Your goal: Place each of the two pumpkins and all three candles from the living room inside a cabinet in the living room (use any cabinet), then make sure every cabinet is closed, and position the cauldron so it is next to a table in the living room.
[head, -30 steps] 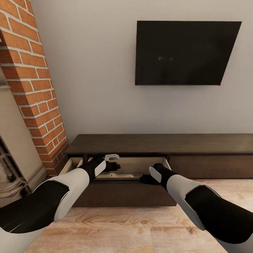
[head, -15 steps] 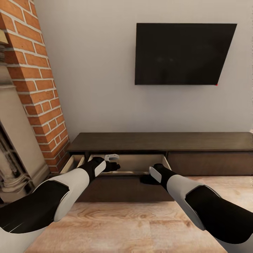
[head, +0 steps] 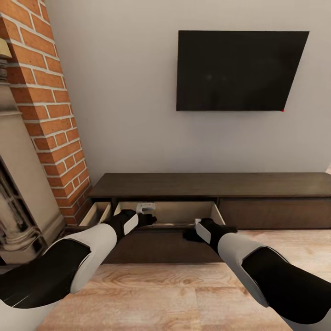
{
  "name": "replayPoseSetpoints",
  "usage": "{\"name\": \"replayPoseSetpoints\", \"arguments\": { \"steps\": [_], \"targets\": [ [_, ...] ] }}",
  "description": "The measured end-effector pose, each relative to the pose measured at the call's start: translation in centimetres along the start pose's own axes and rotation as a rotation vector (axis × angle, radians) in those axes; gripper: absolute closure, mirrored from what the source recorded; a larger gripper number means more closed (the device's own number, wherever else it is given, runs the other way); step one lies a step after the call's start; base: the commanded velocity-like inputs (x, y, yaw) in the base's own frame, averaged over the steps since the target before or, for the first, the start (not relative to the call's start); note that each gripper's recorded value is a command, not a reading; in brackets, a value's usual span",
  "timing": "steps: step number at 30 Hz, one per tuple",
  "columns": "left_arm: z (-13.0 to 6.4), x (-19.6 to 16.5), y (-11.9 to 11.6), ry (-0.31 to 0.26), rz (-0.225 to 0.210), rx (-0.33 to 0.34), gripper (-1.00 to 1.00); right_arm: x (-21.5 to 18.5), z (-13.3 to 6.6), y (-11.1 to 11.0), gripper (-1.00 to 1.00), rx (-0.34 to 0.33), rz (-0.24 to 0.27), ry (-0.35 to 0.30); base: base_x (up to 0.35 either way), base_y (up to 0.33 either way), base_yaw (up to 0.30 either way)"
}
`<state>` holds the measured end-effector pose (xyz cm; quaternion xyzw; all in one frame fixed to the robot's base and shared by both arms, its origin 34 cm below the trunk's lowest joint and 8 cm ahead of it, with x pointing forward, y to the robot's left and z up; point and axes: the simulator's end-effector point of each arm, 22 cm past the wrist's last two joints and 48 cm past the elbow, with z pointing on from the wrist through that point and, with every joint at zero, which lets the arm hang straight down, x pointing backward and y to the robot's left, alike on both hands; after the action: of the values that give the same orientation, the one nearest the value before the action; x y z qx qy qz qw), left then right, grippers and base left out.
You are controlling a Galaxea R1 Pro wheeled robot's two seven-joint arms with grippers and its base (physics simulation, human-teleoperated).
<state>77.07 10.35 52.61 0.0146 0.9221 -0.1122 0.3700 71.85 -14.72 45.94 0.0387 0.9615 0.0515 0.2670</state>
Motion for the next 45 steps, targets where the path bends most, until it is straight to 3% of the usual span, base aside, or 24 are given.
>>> {"name": "replayPoseSetpoints", "arguments": {
  "steps": [5, 13, 19, 23, 30, 41, 45],
  "targets": [
    [1.3, 2.6, 1.2, -0.034, -0.010, -0.018, -1.00, 1.4, 1.3, -0.2, -1.00, -0.007, 0.008, -0.014, 0.000, 0.000, 0.000],
    [3.1, 7.9, 2.1, 0.003, -0.025, -0.026, -1.00, 5.4, 4.3, -1.2, -1.00, -0.004, 0.029, -0.044, 0.000, 0.000, 0.000],
    [4.4, 8.8, 2.6, -0.042, -0.031, -0.032, -1.00, 7.4, 5.8, -1.3, -1.00, -0.011, -0.024, -0.029, 0.000, 0.000, 0.000],
    [5.1, 9.4, 3.0, -0.046, -0.034, -0.039, -1.00, 7.2, 6.7, -1.1, -1.00, -0.026, -0.074, -0.084, 0.000, 0.000, 0.000],
    [6.1, 10.9, 5.4, -0.023, -0.040, -0.133, -1.00, 7.3, 8.0, -1.3, -1.00, -0.021, -0.125, -0.128, 0.000, 0.000, 0.000],
    [7.9, 14.2, 6.5, -0.033, -0.055, -0.158, -1.00, 9.1, 10.0, -1.9, -1.00, -0.014, -0.129, -0.101, 0.000, 0.000, 0.000],
    [8.4, 15.2, 6.8, -0.049, -0.060, -0.161, -1.00, 10.8, 11.0, -2.1, -1.00, -0.023, -0.120, -0.148, 0.000, 0.000, 0.000]
  ]
}}
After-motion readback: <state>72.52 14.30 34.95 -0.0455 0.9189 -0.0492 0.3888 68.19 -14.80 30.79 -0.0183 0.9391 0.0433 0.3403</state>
